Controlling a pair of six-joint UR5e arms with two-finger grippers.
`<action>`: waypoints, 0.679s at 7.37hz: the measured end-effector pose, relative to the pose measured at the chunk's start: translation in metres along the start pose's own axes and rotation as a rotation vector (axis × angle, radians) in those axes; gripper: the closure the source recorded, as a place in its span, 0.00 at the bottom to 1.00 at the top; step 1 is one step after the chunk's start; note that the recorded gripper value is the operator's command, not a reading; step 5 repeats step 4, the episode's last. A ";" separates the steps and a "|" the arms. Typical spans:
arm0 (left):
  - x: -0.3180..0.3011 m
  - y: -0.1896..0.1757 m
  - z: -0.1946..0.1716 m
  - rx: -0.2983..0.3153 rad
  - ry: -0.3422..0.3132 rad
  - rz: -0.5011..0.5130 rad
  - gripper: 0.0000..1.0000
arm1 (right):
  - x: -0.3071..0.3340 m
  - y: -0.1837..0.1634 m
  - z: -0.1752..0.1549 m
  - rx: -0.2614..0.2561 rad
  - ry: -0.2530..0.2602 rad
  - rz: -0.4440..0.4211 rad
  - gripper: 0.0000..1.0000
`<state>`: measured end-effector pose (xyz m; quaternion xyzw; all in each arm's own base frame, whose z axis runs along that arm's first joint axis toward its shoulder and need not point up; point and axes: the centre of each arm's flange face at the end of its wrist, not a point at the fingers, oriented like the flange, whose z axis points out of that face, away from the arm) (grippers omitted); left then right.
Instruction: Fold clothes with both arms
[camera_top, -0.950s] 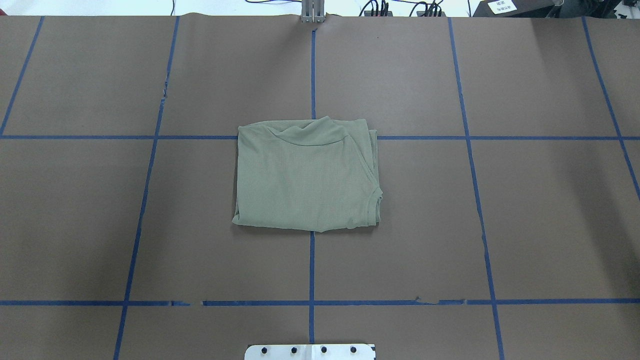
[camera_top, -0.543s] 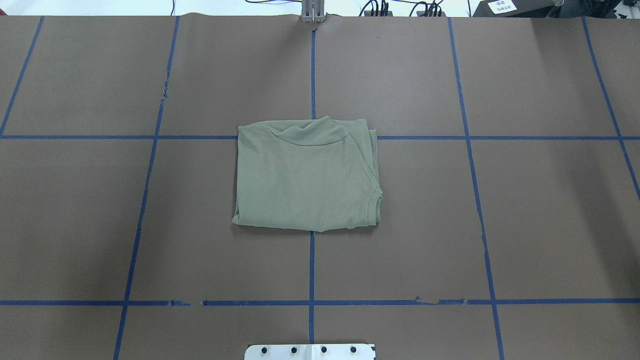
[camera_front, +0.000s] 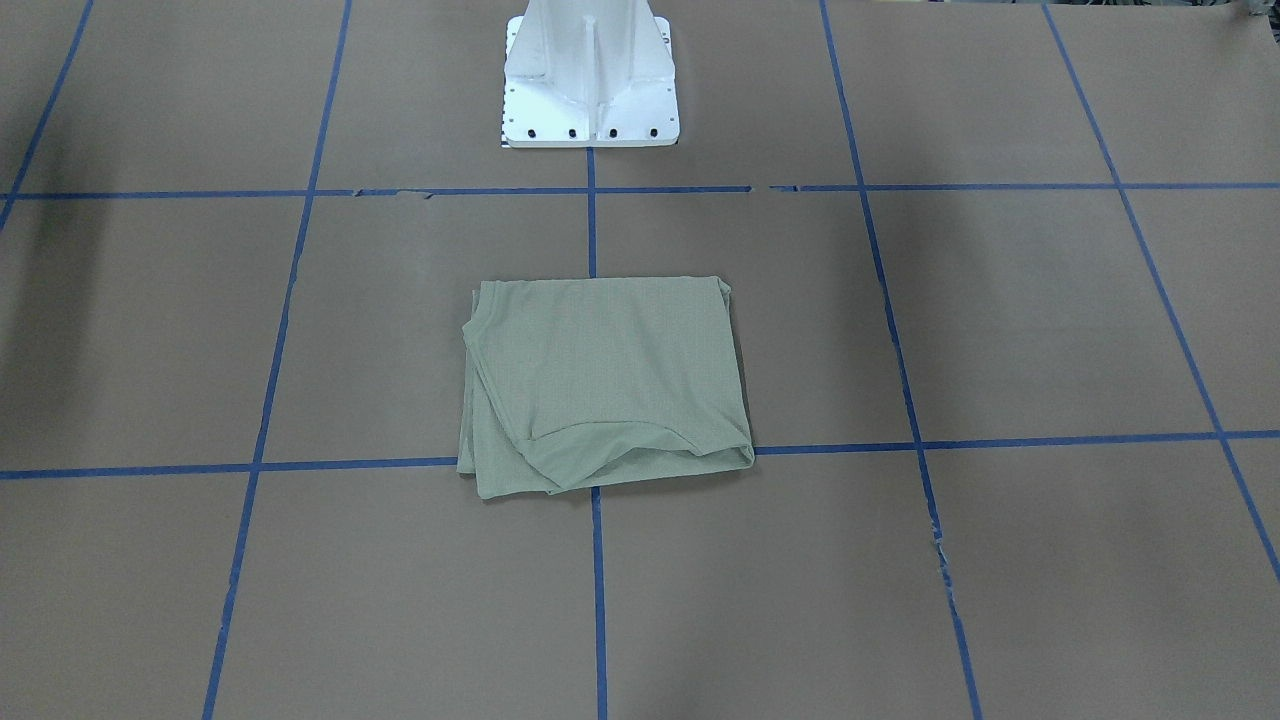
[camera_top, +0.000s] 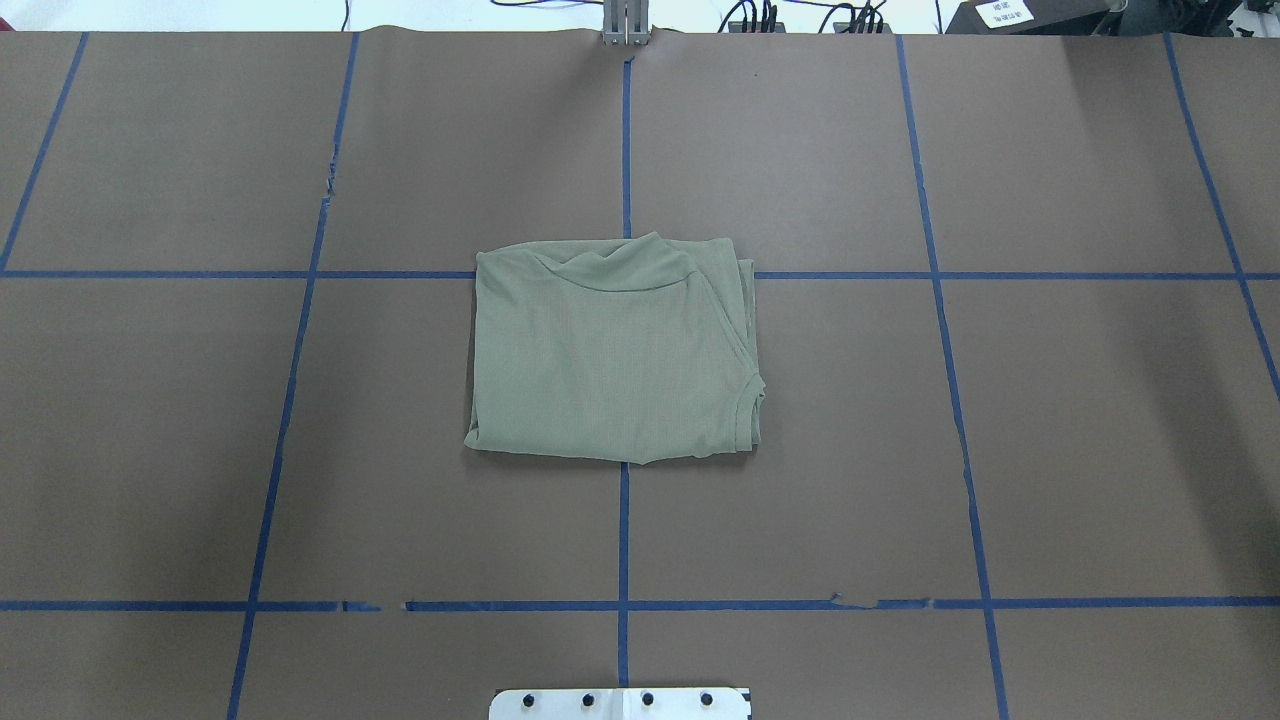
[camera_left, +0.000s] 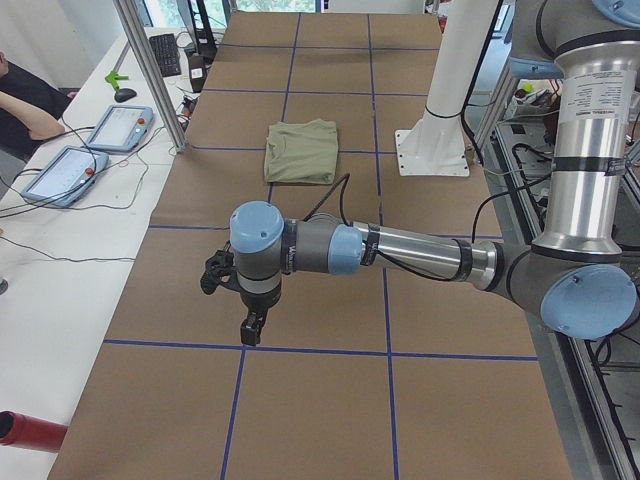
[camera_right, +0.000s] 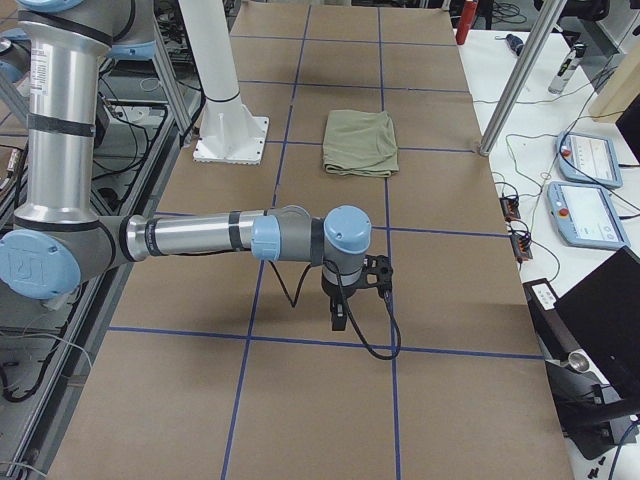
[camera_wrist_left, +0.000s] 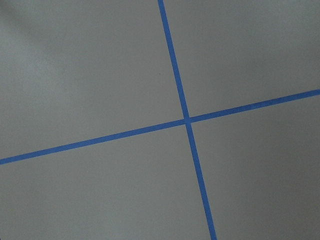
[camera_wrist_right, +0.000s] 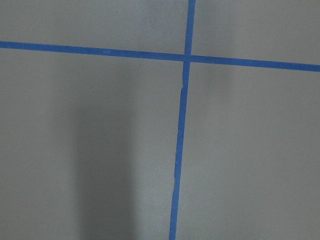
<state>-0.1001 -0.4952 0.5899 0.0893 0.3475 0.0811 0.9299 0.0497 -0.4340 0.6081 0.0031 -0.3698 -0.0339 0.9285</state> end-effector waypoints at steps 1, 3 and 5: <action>0.000 0.000 0.000 0.000 0.000 0.000 0.00 | 0.000 0.000 0.000 0.000 0.000 0.000 0.00; 0.000 0.000 0.000 -0.001 0.000 -0.001 0.00 | 0.000 0.000 -0.001 0.002 0.000 0.000 0.00; 0.000 0.001 0.000 -0.001 0.000 -0.001 0.00 | -0.001 0.001 -0.001 0.002 0.001 0.000 0.00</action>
